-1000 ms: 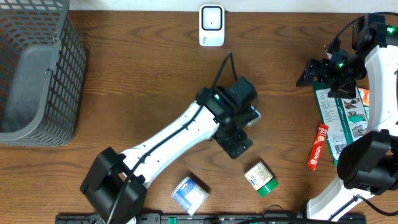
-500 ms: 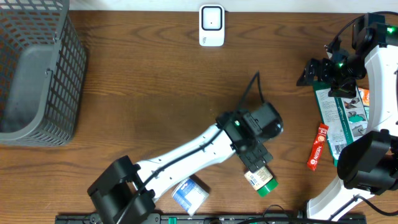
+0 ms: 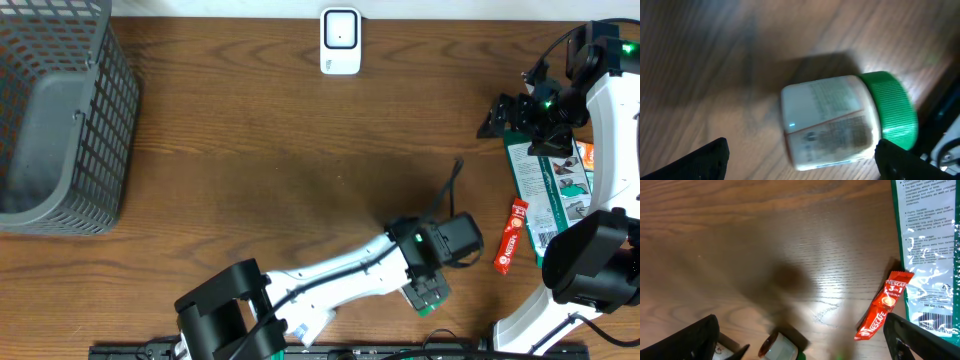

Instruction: Scan the item barcode

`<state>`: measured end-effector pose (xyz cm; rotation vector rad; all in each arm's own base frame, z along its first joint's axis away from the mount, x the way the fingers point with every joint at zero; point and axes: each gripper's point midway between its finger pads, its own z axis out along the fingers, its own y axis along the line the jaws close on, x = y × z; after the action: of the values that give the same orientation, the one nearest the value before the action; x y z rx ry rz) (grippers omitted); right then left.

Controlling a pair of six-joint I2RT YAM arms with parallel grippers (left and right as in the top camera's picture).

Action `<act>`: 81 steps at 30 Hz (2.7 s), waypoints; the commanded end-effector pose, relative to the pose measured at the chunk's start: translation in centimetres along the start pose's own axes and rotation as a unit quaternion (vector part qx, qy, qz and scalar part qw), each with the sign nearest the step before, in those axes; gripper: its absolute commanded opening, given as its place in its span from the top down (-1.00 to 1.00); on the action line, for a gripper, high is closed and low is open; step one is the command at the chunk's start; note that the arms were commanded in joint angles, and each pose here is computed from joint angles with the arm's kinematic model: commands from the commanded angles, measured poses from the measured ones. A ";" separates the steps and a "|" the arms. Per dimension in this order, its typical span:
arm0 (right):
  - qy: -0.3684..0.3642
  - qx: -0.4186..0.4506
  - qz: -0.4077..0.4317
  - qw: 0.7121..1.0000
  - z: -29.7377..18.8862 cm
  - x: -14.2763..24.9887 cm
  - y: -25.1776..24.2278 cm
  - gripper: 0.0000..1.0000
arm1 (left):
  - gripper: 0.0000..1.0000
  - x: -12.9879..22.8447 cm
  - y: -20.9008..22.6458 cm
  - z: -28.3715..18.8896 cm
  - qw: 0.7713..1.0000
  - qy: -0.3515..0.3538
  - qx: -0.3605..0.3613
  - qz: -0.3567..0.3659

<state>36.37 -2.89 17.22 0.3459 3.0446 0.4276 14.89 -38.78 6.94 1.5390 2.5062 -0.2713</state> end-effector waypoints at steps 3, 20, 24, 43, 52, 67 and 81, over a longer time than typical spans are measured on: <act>-0.001 0.001 0.004 1.000 -0.1 0.1 0.0 -0.98 | -0.88 0.5 1.1 0.2 0.999 0.006 -0.042 0.003; -0.001 0.001 0.004 1.000 -0.1 0.1 0.0 -0.98 | -0.88 2.3 14.4 -0.8 0.978 0.023 -0.171 -0.114; -0.001 0.001 0.004 1.000 -0.1 0.1 0.0 -0.98 | -0.88 3.3 19.7 -1.5 0.963 0.012 -0.185 -0.195; -0.001 0.001 0.003 1.000 -0.1 0.1 0.1 -0.98 | -0.47 4.3 14.2 -0.8 0.991 0.041 0.032 -0.121; -0.001 0.001 0.004 1.000 -0.1 0.1 0.0 -0.99 | -0.56 3.0 7.3 0.0 0.998 0.047 0.044 -0.007; -0.005 0.002 0.002 1.000 -0.1 -0.1 0.0 -0.98 | -0.57 1.6 15.4 -0.8 0.988 -0.002 -0.073 -0.135; -0.014 -0.008 0.006 1.000 -0.3 -0.5 -0.1 -0.99 | -0.16 6.0 26.7 -3.8 0.948 -0.022 -0.107 -0.300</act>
<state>36.88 -2.99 17.20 0.3436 3.0242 0.4235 34.93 -21.75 6.39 0.7199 2.8093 -0.1058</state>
